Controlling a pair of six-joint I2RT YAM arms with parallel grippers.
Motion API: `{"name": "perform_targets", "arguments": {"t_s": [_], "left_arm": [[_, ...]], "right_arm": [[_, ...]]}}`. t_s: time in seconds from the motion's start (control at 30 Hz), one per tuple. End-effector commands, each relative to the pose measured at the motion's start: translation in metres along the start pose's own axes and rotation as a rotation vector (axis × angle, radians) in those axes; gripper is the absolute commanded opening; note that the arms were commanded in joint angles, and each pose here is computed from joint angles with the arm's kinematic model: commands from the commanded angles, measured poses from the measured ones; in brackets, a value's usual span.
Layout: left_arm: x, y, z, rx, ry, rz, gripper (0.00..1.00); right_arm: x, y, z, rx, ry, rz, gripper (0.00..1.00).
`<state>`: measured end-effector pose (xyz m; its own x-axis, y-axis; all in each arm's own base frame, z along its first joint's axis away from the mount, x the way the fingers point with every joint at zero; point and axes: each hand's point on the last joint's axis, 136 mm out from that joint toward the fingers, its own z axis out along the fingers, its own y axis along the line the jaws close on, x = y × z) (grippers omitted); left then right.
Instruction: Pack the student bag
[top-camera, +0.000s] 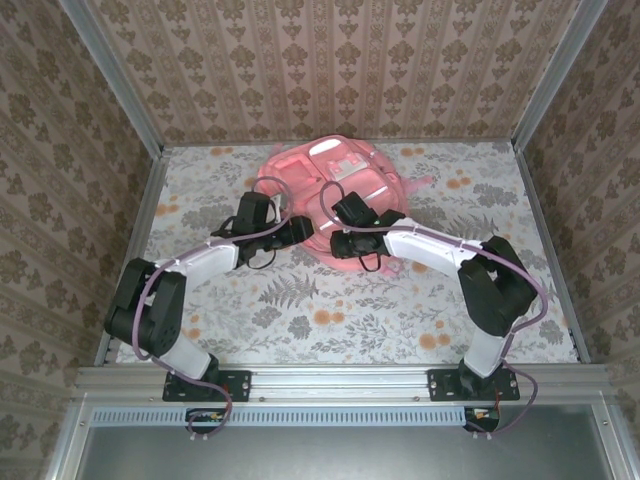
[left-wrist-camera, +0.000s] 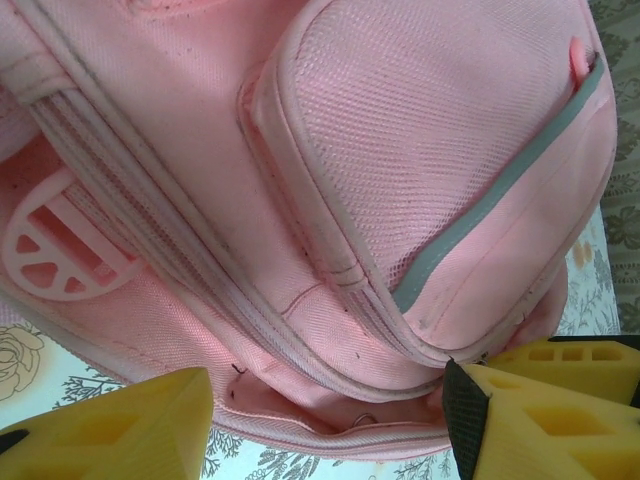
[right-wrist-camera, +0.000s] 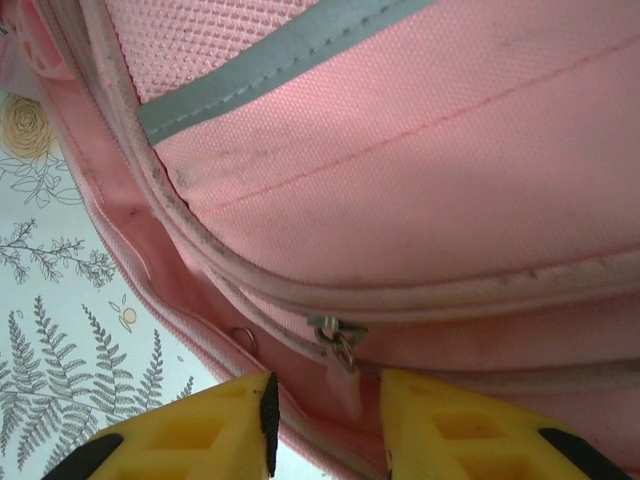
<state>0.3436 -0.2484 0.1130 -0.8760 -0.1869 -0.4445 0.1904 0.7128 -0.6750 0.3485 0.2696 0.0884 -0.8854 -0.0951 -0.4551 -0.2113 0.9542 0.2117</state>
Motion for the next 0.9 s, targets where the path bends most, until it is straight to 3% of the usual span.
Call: {"name": "perform_targets", "arguments": {"t_s": [0.0, 0.27, 0.4, 0.63, 0.77, 0.87], "left_arm": [[-0.007, -0.013, 0.001, 0.051, -0.017, -0.018, 0.63], [-0.008, -0.021, 0.011, 0.119, 0.004, -0.074, 0.58], [-0.009, -0.026, 0.022, 0.164, 0.019, -0.120, 0.55], [-0.012, -0.033, 0.039, 0.212, 0.034, -0.167, 0.50], [-0.016, -0.032, 0.046, 0.215, 0.024, -0.186, 0.39], [-0.020, -0.025, 0.050, 0.185, 0.016, -0.199, 0.22]], "right_arm": [[-0.008, -0.001, 0.005, 0.030, -0.009, 0.001, 0.31], [-0.015, -0.003, 0.013, 0.061, -0.021, -0.002, 0.24], [-0.017, -0.006, 0.012, 0.080, -0.032, -0.002, 0.13], [-0.025, -0.005, -0.002, 0.071, -0.075, -0.008, 0.03], [-0.028, -0.006, -0.010, 0.073, -0.094, -0.004, 0.01], [-0.028, -0.019, -0.016, 0.144, -0.099, 0.004, 0.00]]}}
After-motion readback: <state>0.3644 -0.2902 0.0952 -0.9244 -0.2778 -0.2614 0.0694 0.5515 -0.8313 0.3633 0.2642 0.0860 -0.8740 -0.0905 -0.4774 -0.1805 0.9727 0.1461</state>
